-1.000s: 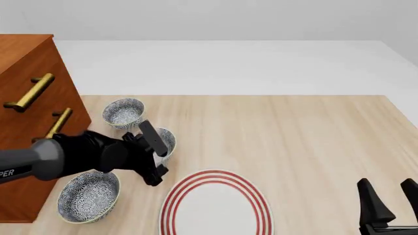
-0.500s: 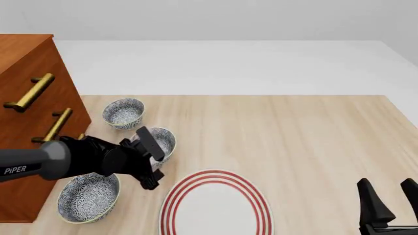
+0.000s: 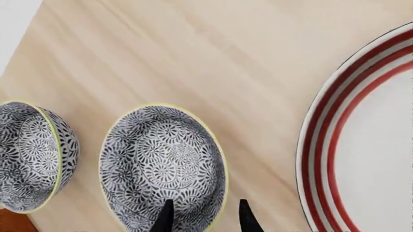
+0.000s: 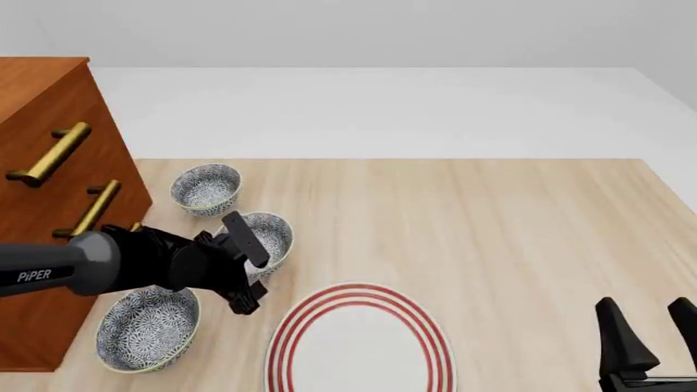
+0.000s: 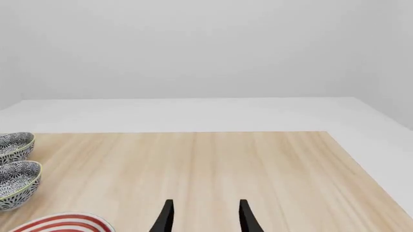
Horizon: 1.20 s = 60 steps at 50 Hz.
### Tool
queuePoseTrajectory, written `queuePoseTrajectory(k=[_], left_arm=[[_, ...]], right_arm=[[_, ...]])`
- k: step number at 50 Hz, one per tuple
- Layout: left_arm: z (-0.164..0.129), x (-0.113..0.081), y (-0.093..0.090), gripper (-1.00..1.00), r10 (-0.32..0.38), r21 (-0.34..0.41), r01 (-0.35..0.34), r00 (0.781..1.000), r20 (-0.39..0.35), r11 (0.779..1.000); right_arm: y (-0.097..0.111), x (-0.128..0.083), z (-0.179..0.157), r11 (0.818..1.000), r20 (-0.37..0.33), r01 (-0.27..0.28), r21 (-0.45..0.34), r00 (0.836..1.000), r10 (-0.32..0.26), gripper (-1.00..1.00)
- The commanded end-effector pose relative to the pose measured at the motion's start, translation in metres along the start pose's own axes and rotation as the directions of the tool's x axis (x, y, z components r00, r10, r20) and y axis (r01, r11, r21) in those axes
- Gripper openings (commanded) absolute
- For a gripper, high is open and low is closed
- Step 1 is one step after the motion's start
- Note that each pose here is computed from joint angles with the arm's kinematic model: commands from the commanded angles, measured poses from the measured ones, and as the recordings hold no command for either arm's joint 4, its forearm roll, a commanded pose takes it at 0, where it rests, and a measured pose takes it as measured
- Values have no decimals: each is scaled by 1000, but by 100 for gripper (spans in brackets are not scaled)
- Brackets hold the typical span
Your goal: Pick up the bowl and put it in the middle on the plate.
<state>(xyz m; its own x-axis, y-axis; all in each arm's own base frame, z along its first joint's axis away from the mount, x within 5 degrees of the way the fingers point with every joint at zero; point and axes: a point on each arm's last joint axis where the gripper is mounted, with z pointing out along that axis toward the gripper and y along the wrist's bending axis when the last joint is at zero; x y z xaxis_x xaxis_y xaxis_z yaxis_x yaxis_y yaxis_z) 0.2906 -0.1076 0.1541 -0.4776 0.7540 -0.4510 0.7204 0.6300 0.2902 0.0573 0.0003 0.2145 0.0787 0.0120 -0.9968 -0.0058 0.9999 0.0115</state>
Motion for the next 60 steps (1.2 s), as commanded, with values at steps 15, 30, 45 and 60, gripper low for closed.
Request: queuePoseTrajectory(k=[15,30,45,60], left_arm=[[-24,-11,-8,-100,52,1,-52,998,39,999],[-50,-21,-28,-100,113,22,-115,990,86,993],[-82,-47,-54,-100,163,64,-174,974,155,983],[-116,-73,-95,-100,220,138,-256,947,234,957]], right_arm=[[0,0,0,1000,-1,-1,0,1000,1,100],[0,0,0,1000,0,0,-1,1000,0,100],[0,0,1,1000,-1,-1,-1,1000,1,100],[0,0,0,1000,0,0,-1,1000,0,100]])
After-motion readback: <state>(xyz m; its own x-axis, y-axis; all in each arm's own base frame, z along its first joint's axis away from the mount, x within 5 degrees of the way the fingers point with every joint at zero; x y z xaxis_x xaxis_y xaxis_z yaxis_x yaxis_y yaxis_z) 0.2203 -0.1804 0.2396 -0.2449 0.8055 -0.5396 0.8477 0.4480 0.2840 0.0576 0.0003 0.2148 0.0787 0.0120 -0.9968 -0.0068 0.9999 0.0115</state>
